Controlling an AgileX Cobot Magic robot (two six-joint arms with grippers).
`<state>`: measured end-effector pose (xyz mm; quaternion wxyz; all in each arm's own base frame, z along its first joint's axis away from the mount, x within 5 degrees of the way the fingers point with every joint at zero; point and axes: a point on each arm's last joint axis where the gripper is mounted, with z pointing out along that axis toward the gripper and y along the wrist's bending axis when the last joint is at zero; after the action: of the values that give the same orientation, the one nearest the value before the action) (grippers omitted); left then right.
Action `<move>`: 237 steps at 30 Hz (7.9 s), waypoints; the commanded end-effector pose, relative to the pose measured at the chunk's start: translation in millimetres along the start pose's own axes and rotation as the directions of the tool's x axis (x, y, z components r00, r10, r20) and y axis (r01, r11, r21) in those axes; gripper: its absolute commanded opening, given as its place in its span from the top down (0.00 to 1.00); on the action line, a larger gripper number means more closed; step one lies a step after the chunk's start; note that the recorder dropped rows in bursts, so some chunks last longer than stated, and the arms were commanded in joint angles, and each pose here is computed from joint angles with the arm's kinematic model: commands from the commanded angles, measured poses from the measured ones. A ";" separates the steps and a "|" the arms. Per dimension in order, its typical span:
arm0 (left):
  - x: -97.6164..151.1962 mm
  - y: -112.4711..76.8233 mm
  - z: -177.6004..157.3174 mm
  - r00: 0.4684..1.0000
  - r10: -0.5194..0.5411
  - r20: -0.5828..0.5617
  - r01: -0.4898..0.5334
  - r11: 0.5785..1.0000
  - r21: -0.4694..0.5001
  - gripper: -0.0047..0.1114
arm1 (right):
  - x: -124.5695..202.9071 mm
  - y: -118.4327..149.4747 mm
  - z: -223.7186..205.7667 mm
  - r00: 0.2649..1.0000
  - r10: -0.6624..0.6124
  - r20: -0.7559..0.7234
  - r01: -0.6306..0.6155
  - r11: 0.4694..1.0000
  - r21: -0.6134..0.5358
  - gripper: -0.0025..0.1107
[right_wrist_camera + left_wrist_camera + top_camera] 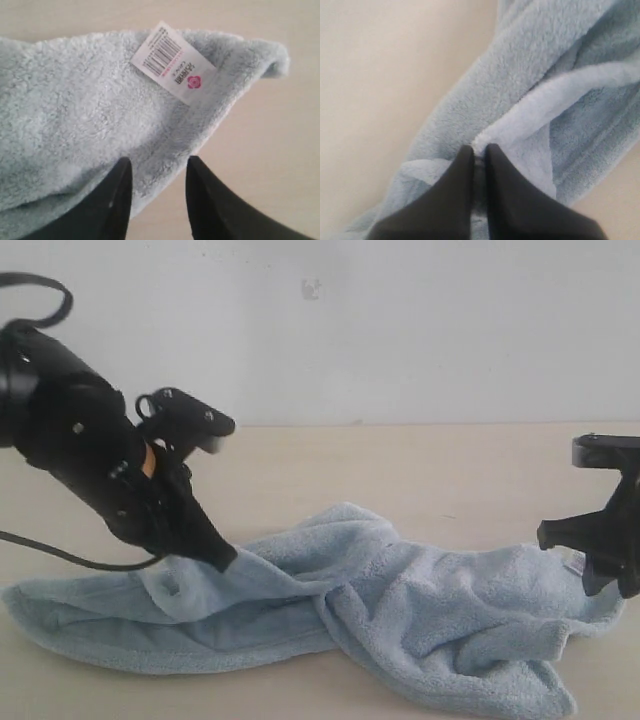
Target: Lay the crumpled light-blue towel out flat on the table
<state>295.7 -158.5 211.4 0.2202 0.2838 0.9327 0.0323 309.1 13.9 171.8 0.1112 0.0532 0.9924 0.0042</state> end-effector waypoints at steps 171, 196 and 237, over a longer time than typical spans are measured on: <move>135.5 48.9 -191.4 0.978 -0.007 0.211 0.082 0.933 -0.350 0.93 | 86.6 7.8 -186.8 0.821 -0.393 0.414 0.322 0.918 0.231 0.98; 120.2 57.4 -129.6 0.953 0.146 0.265 0.047 0.793 -0.608 0.93 | 25.2 25.6 -130.3 0.814 -0.337 0.473 0.190 0.924 0.331 0.98; 54.4 95.1 20.4 0.900 -0.202 0.386 0.389 0.771 -0.505 0.57 | -44.8 -3.1 0.5 0.793 -0.043 0.608 -0.121 0.967 0.225 0.98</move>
<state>304.3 -54.3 189.7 0.4388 0.0649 0.8683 0.2220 348.4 22.3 182.8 0.4091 0.0408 0.8965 -0.1652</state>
